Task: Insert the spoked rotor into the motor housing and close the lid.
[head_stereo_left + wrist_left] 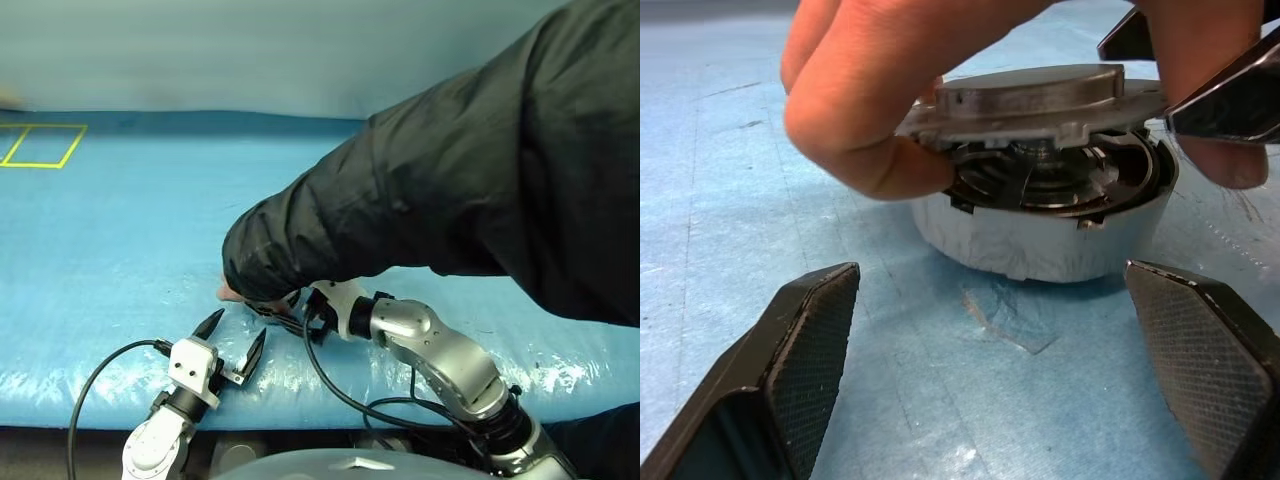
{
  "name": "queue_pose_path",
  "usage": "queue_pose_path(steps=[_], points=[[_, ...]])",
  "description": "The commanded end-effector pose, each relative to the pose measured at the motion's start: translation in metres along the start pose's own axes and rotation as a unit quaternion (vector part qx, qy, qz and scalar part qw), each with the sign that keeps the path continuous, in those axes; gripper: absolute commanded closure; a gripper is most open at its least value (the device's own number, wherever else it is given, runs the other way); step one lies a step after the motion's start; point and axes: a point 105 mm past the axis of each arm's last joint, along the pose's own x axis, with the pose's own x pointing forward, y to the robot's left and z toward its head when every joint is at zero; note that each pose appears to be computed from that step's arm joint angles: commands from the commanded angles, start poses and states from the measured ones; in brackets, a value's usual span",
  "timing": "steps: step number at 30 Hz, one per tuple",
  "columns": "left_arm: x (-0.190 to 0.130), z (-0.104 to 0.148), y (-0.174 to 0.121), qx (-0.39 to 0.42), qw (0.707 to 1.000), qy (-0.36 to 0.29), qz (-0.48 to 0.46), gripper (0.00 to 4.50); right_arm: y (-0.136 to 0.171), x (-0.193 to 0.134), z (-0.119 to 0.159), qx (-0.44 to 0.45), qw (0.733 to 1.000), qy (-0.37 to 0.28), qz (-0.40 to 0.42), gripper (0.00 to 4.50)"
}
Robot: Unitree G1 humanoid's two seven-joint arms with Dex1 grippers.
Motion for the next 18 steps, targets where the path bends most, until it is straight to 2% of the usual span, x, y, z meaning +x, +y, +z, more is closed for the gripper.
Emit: queue_pose_path(steps=[1, 18], points=[[-0.0015, 0.0049, 0.0010, 0.001, 1.000, -0.011, -0.001, 0.00, -0.0074, -0.0095, 0.0128, -0.008, 0.999, -0.033, -0.021, 0.04], [0.0015, 0.0083, -0.0021, -0.004, 1.000, -0.017, -0.002, 0.00, -0.0052, -0.0065, 0.0142, -0.006, 0.999, -0.040, -0.024, 0.04]])
